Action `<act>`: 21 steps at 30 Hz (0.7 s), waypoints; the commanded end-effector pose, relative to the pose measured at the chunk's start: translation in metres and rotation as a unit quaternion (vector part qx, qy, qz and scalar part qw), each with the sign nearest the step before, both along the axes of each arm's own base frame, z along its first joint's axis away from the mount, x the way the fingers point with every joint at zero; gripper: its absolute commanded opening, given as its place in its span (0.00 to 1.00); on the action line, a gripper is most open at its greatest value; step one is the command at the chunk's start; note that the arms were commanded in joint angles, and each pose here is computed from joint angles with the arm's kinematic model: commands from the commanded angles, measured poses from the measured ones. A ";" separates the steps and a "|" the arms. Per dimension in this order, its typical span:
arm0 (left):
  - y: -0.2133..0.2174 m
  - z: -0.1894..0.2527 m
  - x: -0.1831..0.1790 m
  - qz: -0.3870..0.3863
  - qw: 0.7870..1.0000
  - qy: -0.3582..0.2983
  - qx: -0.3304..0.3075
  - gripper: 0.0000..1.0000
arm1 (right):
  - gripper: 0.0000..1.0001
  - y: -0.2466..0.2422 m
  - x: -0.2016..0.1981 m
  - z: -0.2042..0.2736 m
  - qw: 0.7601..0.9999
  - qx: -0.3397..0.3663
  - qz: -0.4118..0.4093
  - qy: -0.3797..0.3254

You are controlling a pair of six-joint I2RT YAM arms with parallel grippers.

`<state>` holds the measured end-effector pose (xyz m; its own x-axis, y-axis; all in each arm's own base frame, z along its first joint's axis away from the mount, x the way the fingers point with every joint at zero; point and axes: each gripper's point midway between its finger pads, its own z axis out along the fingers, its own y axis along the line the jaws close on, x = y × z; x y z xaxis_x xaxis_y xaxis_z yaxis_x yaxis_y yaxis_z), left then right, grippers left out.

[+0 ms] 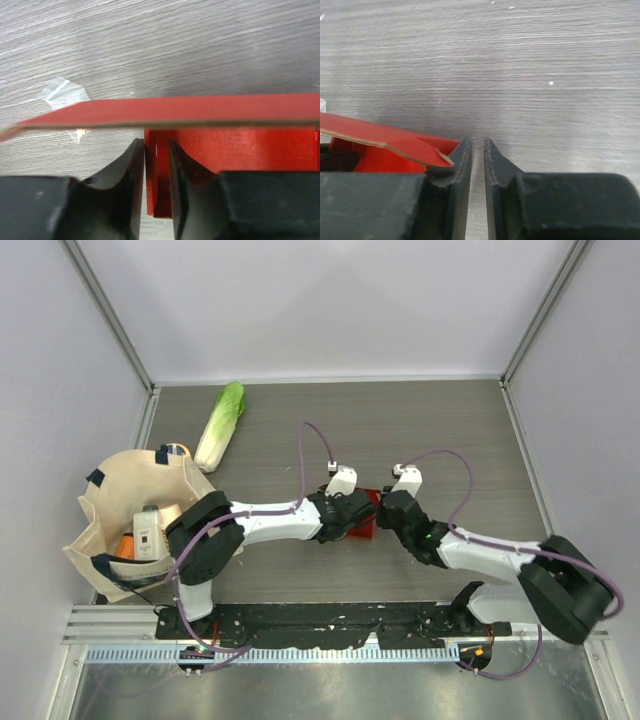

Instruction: Fold the paper box

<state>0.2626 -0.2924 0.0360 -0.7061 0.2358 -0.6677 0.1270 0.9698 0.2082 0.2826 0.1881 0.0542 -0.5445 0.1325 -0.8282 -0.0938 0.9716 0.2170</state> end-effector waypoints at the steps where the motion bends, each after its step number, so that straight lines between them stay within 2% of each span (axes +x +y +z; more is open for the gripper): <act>1: -0.032 0.038 0.002 -0.030 0.994 -0.017 -0.099 0.33 | 0.25 -0.027 -0.007 0.030 0.998 0.030 -0.052 -0.037; 2: -0.033 0.046 0.001 -0.032 0.993 -0.016 -0.116 0.37 | 0.25 -0.033 -0.008 0.034 0.997 0.034 -0.064 -0.040; 3: -0.031 0.046 -0.002 -0.033 0.992 -0.014 -0.121 0.46 | 0.26 -0.040 -0.014 0.031 0.997 0.026 -0.069 -0.030; 5: -0.036 0.062 -0.003 -0.045 0.987 -0.023 -0.154 0.54 | 0.28 -0.046 -0.018 0.040 0.996 0.039 -0.075 -0.034; 6: -0.034 0.059 -0.008 -0.055 0.986 -0.017 -0.157 0.63 | 0.28 -0.049 -0.020 0.041 0.996 0.038 -0.078 -0.031; 9: -0.034 0.072 -0.012 -0.066 0.980 -0.024 -0.185 0.71 | 0.34 -0.059 -0.028 0.039 0.996 0.025 -0.080 -0.020; 10: -0.033 0.075 -0.012 -0.070 0.979 -0.026 -0.187 0.72 | 0.39 -0.060 -0.030 0.040 0.996 0.025 -0.079 -0.020; 14: -0.019 0.095 -0.020 -0.098 0.972 -0.039 -0.208 0.73 | 0.48 -0.054 -0.036 0.048 0.998 0.032 -0.048 -0.016; 15: -0.012 0.091 -0.025 -0.106 0.972 -0.037 -0.208 0.74 | 0.56 -0.047 -0.039 0.049 0.999 0.035 -0.023 -0.011; 16: -0.014 0.110 -0.028 -0.125 0.961 -0.045 -0.242 0.75 | 0.59 -0.037 -0.043 0.050 0.999 0.043 0.006 -0.008; 17: -0.011 0.113 -0.030 -0.141 0.958 -0.047 -0.245 0.75 | 0.63 -0.029 -0.045 0.048 0.998 0.044 0.038 -0.004; 18: -0.004 0.109 -0.033 -0.143 0.958 -0.043 -0.246 0.75 | 0.65 -0.018 -0.047 0.050 0.996 0.052 0.068 -0.005; 19: 0.003 0.122 -0.030 -0.140 0.952 -0.055 -0.267 0.75 | 0.65 -0.004 -0.054 0.048 0.992 0.060 0.110 0.008; 21: 0.012 0.118 -0.036 -0.146 0.946 -0.044 -0.285 0.75 | 0.66 0.001 -0.053 0.041 0.991 0.062 0.112 0.027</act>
<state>0.2258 -0.2817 0.1289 -0.6382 0.0607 -0.7675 0.3412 0.9159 -0.2113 0.2354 0.1565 0.0905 -0.5693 0.1626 -0.8059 -0.1424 0.9459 0.2914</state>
